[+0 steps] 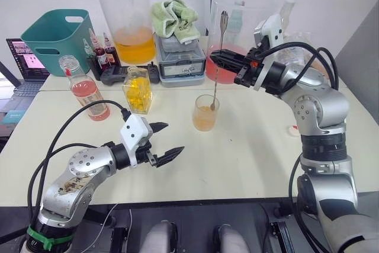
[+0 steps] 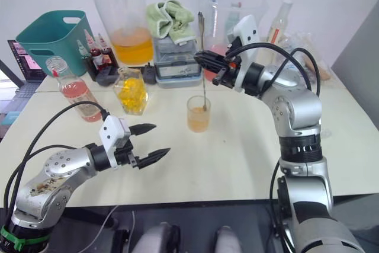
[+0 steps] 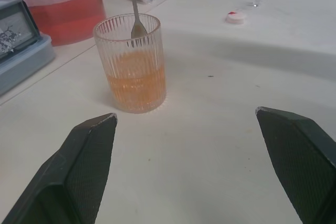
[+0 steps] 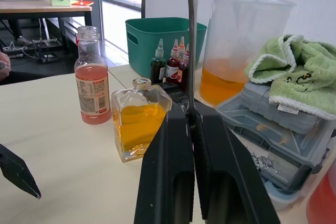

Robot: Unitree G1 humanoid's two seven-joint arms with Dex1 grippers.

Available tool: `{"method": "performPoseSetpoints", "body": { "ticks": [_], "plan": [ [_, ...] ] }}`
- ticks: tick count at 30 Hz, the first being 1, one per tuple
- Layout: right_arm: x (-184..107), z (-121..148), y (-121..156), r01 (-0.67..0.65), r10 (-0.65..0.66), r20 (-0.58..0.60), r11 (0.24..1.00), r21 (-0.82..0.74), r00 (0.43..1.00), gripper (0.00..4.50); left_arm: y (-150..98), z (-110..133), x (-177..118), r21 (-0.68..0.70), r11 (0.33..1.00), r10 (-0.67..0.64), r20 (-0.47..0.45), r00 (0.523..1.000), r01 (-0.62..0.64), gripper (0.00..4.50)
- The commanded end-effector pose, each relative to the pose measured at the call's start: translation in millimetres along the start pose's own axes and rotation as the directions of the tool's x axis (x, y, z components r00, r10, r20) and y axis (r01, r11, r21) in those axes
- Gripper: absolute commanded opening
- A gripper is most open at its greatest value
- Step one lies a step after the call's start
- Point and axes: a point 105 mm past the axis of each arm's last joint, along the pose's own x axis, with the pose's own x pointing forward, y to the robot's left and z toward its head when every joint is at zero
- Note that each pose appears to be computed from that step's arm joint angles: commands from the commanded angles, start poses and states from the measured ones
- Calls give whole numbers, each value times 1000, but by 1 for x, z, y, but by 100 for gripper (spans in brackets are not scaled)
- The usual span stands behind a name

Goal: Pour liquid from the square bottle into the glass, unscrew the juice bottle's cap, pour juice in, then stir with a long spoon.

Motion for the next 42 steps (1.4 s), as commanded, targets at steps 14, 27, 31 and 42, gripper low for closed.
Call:
{"method": "performPoseSetpoints", "body": {
  "ticks": [14, 27, 31, 42],
  "plan": [
    [-15, 79, -13, 2, -29, 174, 989, 149, 984, 0, 10, 11, -3, 75, 997, 13, 58, 998, -18, 448],
    [-63, 45, -56, 321, -169, -378, 866, 385, 910, 0, 17, 25, -16, 70, 997, 1, 156, 988, -12, 448],
    [-83, -3, -62, 467, -148, -629, 799, 378, 763, 0, 18, 21, -23, 93, 995, 17, 154, 988, -32, 448],
    [-101, -94, -77, 613, -135, -837, 743, 270, 531, 0, 8, 14, -34, 99, 993, 51, 123, 991, -63, 448]
  ]
}}
